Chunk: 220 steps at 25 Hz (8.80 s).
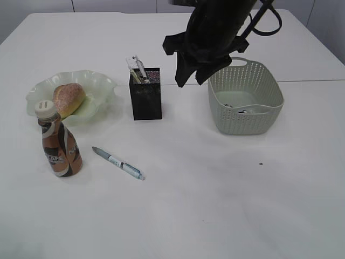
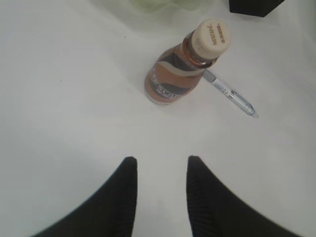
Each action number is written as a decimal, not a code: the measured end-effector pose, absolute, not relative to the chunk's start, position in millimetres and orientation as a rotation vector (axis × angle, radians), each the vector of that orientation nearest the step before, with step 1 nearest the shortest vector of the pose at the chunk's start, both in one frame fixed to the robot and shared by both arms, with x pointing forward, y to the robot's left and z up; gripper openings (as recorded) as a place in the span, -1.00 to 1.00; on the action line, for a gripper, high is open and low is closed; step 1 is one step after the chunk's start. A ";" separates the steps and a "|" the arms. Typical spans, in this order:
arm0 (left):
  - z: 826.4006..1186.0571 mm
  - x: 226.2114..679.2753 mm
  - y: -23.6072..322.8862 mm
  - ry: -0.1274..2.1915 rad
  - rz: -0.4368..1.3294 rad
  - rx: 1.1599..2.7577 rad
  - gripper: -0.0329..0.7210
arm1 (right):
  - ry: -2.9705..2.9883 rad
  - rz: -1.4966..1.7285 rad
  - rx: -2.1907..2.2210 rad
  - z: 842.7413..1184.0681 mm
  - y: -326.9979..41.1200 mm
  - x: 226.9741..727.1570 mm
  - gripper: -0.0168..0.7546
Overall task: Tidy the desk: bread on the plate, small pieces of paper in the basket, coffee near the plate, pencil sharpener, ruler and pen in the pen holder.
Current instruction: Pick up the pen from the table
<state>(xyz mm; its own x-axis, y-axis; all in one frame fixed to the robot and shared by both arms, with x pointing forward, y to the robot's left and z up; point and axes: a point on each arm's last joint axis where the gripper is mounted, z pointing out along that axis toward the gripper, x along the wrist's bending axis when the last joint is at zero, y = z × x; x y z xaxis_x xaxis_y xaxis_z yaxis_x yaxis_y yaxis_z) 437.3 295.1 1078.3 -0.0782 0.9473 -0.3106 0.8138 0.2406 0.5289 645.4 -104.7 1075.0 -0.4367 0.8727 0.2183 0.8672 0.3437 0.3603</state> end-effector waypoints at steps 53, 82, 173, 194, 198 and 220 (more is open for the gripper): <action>1200.9 518.3 256.9 1.216 0.584 1.908 -0.24 | 2.175 0.267 1.979 1092.6 -269.1 514.0 -0.06; 1023.0 624.2 92.5 0.290 0.469 2.738 -0.24 | 2.162 0.294 1.967 1093.2 -268.7 516.1 -0.06; 897.4 635.9 101.5 -0.751 0.079 2.997 0.11 | 2.134 0.348 1.937 1094.7 -268.2 520.6 -0.06; 879.2 637.8 97.0 -0.705 0.036 2.975 -0.06 | 2.132 0.348 1.932 1094.8 -268.5 521.0 -0.06; 879.2 637.4 96.7 -0.699 0.031 2.972 -0.46 | 2.129 0.352 1.930 1094.9 -268.4 521.3 -0.06; 880.3 632.3 96.6 -0.616 -0.068 2.966 -0.66 | 2.140 0.345 1.912 1094.9 -268.7 521.3 -0.06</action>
